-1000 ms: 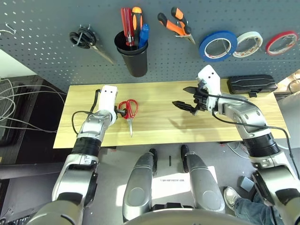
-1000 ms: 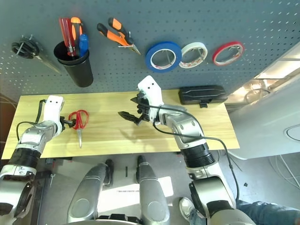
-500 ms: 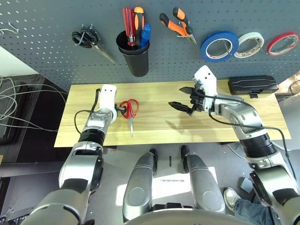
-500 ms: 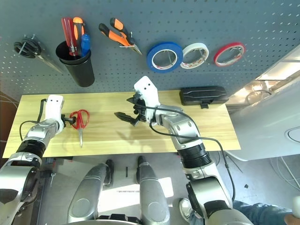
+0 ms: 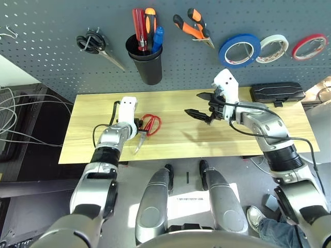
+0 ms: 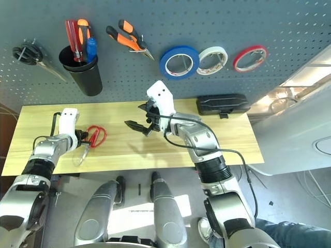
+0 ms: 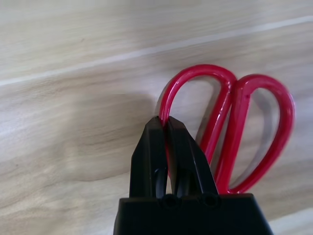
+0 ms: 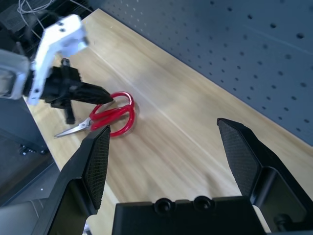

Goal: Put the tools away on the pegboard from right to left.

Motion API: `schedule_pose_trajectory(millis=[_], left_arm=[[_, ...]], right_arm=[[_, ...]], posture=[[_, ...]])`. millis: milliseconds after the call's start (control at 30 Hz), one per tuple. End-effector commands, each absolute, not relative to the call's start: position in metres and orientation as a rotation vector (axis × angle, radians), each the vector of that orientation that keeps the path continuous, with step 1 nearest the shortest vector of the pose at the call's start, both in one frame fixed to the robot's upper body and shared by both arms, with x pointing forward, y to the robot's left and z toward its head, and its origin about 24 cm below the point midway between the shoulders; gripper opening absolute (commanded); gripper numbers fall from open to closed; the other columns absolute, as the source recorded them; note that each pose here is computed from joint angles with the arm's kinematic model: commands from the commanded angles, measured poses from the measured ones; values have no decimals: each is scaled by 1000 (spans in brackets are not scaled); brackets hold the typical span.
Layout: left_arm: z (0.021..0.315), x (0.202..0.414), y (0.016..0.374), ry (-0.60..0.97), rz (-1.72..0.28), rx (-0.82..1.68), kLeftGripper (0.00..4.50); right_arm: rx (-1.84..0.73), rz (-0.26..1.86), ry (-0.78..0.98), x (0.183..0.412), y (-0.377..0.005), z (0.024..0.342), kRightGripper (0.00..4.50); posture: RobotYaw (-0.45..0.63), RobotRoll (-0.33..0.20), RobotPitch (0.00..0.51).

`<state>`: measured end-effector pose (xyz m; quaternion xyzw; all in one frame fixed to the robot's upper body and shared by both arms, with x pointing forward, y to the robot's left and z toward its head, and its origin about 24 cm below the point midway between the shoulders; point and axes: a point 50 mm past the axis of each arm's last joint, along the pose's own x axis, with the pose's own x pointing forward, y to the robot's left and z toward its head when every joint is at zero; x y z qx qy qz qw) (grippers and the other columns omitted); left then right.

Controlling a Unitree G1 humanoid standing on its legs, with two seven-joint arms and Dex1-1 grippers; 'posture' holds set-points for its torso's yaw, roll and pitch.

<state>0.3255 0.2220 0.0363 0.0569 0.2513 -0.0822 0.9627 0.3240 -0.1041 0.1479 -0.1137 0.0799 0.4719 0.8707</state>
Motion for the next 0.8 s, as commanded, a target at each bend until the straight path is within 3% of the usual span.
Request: schedule_pose_trajectory(millis=[33,167,433,800], left_arm=[[54,316,233,384,-135,138,23],[78,302,237,131,-171,238,23],[90,281,257,-73,-107,303,23],[169,265,269,-638,93,360,23]], right_arm=[[-248,989,140,324,-105,152,4500],[-254,1001,89,323,-105,161,4500],[-250,1035,-3,324,-100,177,4500],[-209,1103,-192,320,-84,212,4500]], posture=[[99,0,328],[112,0,327],[118,0,324],[116,0,324]])
